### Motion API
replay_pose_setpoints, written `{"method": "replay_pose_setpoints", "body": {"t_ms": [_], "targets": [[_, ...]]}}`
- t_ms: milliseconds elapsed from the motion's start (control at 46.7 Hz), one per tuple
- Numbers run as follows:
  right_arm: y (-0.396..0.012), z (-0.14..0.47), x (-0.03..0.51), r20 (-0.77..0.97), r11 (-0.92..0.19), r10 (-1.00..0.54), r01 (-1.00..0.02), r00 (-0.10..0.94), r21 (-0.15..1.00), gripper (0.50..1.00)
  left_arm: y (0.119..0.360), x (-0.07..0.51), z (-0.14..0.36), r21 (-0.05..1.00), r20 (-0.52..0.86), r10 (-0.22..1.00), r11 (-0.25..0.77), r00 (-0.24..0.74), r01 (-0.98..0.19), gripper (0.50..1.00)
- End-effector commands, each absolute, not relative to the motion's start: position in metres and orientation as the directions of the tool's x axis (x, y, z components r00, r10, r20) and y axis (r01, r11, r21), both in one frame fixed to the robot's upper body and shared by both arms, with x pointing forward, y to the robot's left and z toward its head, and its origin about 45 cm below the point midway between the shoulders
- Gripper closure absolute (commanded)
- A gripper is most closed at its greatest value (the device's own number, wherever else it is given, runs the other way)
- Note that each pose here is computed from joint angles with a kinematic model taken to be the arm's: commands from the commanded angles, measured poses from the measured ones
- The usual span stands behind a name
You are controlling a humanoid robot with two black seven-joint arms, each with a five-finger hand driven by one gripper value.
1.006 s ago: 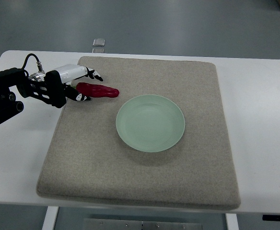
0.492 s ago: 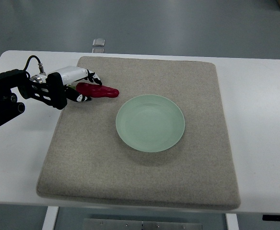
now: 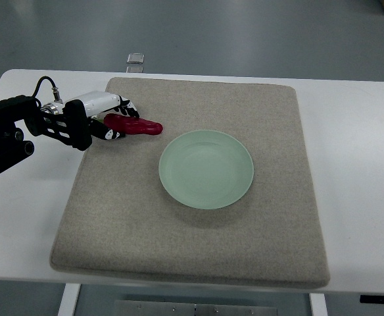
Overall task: Place red pepper on plate with left hand
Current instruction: 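Close the left hand fingers around the red pepper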
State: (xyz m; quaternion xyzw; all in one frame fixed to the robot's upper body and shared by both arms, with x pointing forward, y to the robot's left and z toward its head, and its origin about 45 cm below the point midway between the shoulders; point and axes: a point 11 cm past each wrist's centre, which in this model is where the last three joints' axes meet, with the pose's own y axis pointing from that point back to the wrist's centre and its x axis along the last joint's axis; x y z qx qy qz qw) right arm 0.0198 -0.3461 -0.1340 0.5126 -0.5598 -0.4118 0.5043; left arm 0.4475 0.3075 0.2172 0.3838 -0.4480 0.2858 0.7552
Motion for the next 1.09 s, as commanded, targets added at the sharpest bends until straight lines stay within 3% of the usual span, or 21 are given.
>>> {"method": "replay_pose_setpoints", "body": {"t_ms": [0, 64, 193, 235, 1070], "targets": [[-0.3461, -0.1341, 0.0195, 0.142, 0.135, -0.989, -0.158, 0.034, 0.978, 0.568, 0.3075, 0.4475, 0.2172, 0.324, 0.896, 0.088, 0.542, 0.435, -0.775, 0.836], [-0.3461, -0.1341, 0.0195, 0.142, 0.135, -0.989, -0.158, 0.034, 0.978, 0.568, 0.3075, 0.4475, 0.2172, 0.324, 0.896, 0.088, 0.542, 0.435, -0.775, 0.842], [-0.3461, -0.1341, 0.0195, 0.142, 0.135, -0.989, -0.158, 0.034, 0.978, 0.568, 0.3075, 0.4475, 0.2172, 0.324, 0.896, 0.088, 0.542, 0.435, -0.775, 0.936], [-0.3461, -0.1341, 0.0195, 0.142, 0.135, -0.989, -0.158, 0.034, 0.978, 0.568, 0.3075, 0.4475, 0.2171, 0.324, 0.896, 0.086, 0.542, 0.435, -0.775, 0.998], [-0.3461, -0.1340, 0.0204, 0.142, 0.135, -0.989, -0.160, 0.034, 0.978, 0.568, 0.3039, 0.4480, 0.2182, 0.295, 0.908, 0.092, 0.551, 0.408, -0.781, 1.000]]}}
